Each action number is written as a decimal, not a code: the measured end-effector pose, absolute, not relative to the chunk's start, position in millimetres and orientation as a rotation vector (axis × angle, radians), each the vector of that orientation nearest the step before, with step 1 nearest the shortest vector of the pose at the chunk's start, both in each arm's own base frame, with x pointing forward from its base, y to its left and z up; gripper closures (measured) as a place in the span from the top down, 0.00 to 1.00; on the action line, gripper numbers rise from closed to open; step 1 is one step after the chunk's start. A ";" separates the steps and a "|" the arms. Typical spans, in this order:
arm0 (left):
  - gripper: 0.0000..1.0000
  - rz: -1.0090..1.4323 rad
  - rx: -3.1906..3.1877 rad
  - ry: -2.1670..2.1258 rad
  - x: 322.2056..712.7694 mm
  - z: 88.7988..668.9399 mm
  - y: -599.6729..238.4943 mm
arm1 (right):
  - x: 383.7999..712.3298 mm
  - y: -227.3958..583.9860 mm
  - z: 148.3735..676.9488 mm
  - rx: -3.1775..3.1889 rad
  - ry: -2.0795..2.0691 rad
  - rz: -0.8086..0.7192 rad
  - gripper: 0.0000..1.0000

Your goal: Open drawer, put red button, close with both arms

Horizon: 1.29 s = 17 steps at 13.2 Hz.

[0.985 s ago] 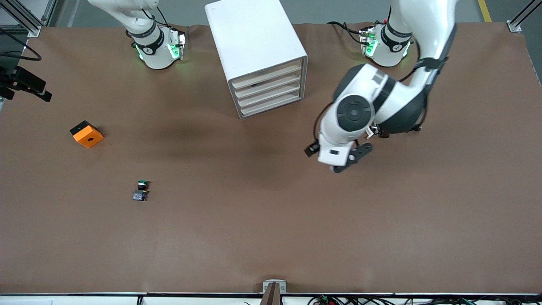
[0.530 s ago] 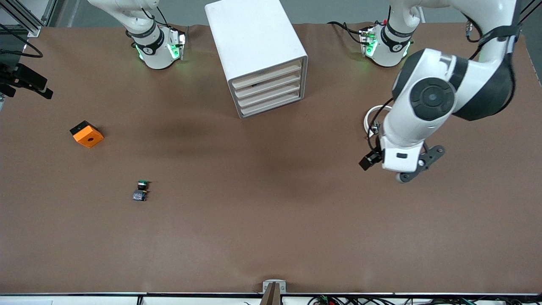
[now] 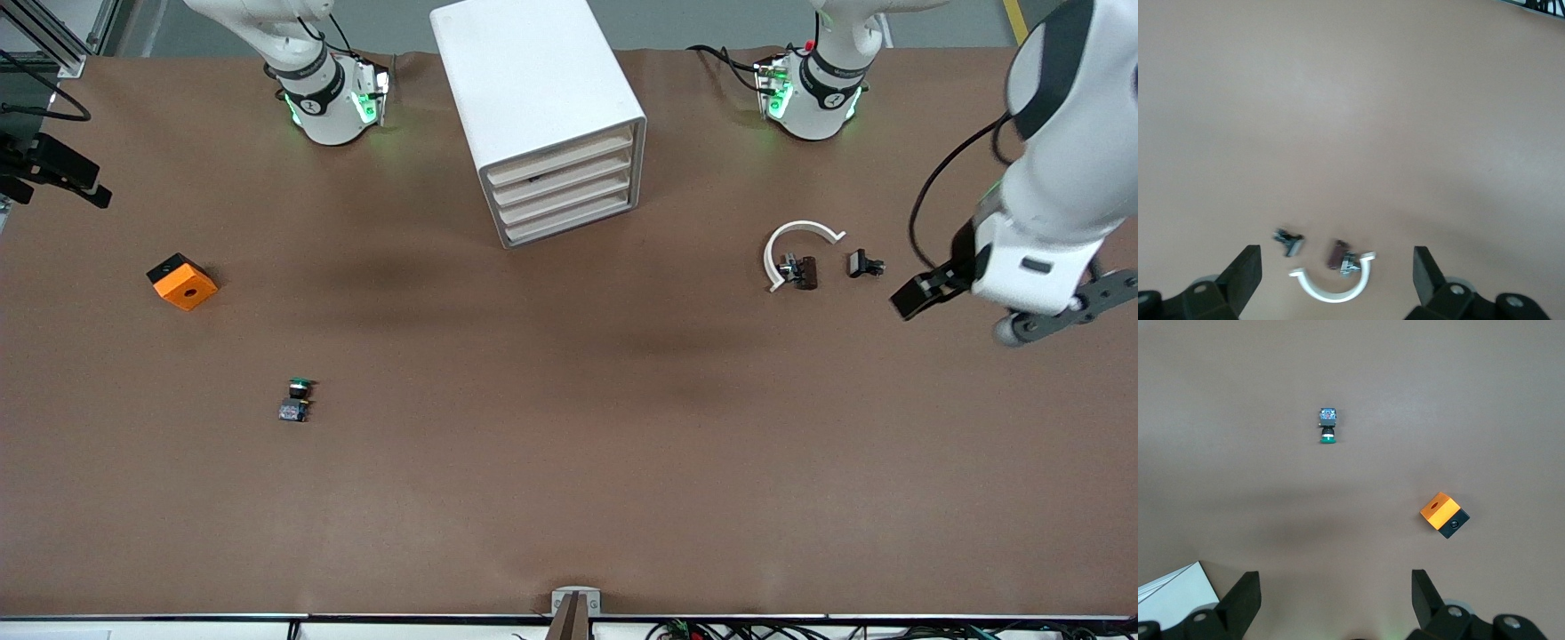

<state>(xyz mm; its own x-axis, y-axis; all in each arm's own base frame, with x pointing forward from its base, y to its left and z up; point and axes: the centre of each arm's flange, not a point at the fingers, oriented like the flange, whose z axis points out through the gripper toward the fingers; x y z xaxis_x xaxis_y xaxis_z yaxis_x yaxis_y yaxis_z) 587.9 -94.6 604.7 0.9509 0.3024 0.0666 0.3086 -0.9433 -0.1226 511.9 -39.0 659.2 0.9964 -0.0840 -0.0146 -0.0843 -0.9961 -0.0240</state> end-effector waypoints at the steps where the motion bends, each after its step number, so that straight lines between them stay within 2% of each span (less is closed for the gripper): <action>1: 1.00 -0.074 -2.983 -0.409 575.8 619.4 -82.3 | 511.9 -38.9 659.1 -3.114 0.131 0.021 1.00; 7: 1.00 -0.109 -3.070 -0.188 523.3 668.0 -18.3 | 511.7 -38.8 658.9 -3.114 0.131 0.024 1.00; 17: 1.00 -0.110 -3.096 -0.150 507.6 673.8 -31.3 | 511.0 -38.7 658.8 -3.114 0.131 0.031 1.00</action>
